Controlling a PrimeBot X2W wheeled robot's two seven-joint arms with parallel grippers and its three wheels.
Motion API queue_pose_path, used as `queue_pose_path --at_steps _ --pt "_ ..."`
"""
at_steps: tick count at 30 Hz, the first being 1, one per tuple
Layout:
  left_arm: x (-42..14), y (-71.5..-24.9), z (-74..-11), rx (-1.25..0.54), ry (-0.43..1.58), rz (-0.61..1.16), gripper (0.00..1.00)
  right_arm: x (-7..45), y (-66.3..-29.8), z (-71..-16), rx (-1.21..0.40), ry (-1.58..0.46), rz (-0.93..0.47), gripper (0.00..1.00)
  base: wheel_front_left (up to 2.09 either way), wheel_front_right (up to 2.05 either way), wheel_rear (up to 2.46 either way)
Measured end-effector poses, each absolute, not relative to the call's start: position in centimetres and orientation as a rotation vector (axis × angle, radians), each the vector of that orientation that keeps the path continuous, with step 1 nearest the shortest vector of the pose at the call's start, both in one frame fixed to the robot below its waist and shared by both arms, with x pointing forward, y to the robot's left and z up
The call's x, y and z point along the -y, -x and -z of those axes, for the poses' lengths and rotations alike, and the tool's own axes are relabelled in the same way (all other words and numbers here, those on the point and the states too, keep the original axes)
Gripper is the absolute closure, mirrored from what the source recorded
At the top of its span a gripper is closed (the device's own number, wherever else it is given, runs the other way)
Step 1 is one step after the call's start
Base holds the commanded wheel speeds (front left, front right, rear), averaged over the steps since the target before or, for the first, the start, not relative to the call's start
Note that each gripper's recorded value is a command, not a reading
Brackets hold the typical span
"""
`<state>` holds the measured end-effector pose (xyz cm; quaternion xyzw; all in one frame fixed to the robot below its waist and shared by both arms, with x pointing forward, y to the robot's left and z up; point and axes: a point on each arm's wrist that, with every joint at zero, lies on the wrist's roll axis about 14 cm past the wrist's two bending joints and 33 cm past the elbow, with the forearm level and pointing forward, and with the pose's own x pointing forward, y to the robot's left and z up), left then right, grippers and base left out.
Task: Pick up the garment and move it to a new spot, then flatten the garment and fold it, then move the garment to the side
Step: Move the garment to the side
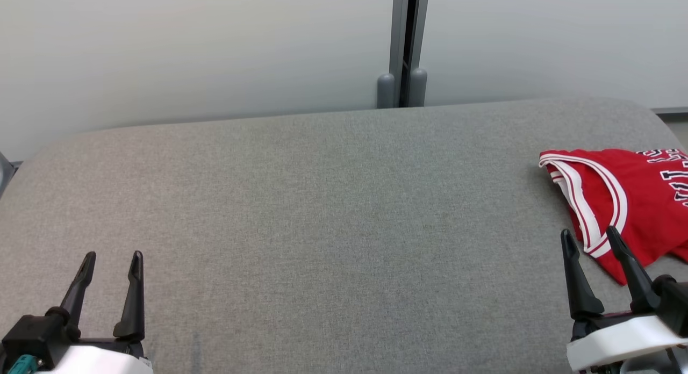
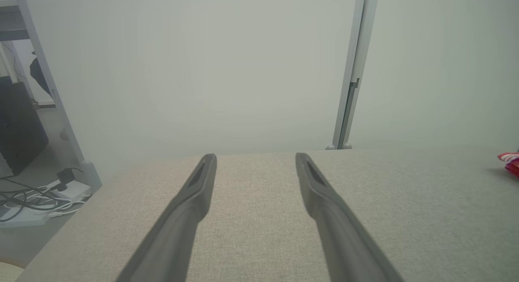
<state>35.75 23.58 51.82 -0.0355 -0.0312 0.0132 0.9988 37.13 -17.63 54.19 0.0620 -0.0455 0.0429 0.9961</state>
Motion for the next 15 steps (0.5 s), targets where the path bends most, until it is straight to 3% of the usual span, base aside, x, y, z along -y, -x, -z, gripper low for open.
queue_pose_path --at_steps 15 --pt "-23.5 -33.8 -51.8 0.047 0.069 -0.031 0.0 17.8 -35.5 -54.3 0.073 -0.13 -0.092 0.0 0.0 0.0 0.0"
